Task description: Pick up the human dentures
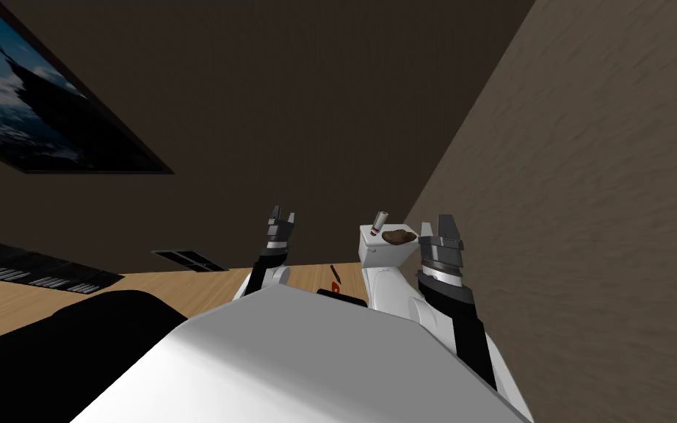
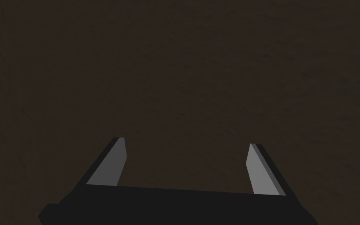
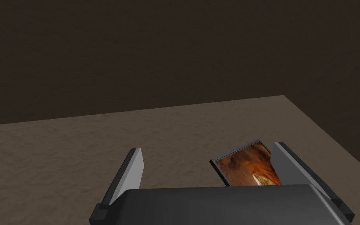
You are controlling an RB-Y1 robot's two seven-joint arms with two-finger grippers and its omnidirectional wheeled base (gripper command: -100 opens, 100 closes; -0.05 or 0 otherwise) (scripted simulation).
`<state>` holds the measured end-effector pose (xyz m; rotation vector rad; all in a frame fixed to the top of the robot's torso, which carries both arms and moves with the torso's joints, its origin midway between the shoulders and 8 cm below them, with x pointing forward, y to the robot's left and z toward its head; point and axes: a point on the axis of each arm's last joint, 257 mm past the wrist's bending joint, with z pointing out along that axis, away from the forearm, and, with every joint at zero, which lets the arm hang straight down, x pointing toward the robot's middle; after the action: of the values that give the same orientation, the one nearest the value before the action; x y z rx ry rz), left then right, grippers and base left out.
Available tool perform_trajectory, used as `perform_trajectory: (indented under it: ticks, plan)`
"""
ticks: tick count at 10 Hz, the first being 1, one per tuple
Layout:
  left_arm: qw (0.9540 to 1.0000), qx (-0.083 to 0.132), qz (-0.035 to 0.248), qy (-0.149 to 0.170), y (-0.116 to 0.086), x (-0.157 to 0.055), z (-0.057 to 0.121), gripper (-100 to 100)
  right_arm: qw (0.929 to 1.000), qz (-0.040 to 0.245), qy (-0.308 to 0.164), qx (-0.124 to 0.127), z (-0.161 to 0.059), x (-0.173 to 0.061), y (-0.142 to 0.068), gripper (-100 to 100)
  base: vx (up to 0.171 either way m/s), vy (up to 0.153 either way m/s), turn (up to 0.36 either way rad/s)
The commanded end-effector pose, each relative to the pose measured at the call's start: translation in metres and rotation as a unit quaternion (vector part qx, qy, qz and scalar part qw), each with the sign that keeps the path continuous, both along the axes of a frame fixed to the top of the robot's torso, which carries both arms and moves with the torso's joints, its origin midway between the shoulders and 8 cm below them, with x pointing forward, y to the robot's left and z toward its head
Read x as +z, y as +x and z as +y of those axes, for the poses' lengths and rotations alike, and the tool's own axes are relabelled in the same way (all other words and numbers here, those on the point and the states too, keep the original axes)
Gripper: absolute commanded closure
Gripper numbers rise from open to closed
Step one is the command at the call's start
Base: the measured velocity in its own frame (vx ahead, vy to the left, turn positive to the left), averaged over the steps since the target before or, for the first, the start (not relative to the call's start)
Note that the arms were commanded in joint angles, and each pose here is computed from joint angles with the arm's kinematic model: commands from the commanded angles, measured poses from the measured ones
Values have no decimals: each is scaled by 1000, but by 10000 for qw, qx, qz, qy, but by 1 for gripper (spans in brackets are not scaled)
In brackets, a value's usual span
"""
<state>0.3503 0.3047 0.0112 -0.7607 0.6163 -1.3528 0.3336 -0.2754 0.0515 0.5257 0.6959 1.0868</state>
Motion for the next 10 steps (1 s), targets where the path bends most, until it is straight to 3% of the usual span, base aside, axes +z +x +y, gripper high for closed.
perform_trajectory:
  ticks: [1, 4, 6, 7, 9, 10]
  plan:
    - [10000, 0, 0, 0, 0, 0, 0, 0, 9994, 202, -288, -11, 6, -14, 7, -100, -16, 24, 296]
    - [10000, 0, 0, 0, 0, 0, 0, 0, 9953, 560, -794, -31, 14, -42, 18, -100, -30, 39, 172]
    - [10000, -1, -1, -1, 0, 0, 0, 0, 9884, 866, -1243, -48, 19, -69, 26, -100, -21, 52, 231]
    - [10000, -1, -1, 0, 0, 0, 0, 0, 9881, 878, -1264, -48, 19, -70, 26, -100, -20, 30, 70]
    - [10000, 0, 0, 0, 0, 0, 0, 0, 9763, 1243, -1769, -64, 21, -105, 34, -100, -24, 42, 254]
    - [10000, -1, -1, 0, 0, 0, 0, 0, 9750, 1245, -1837, -63, 22, -105, 34, -100, -18, 32, 96]
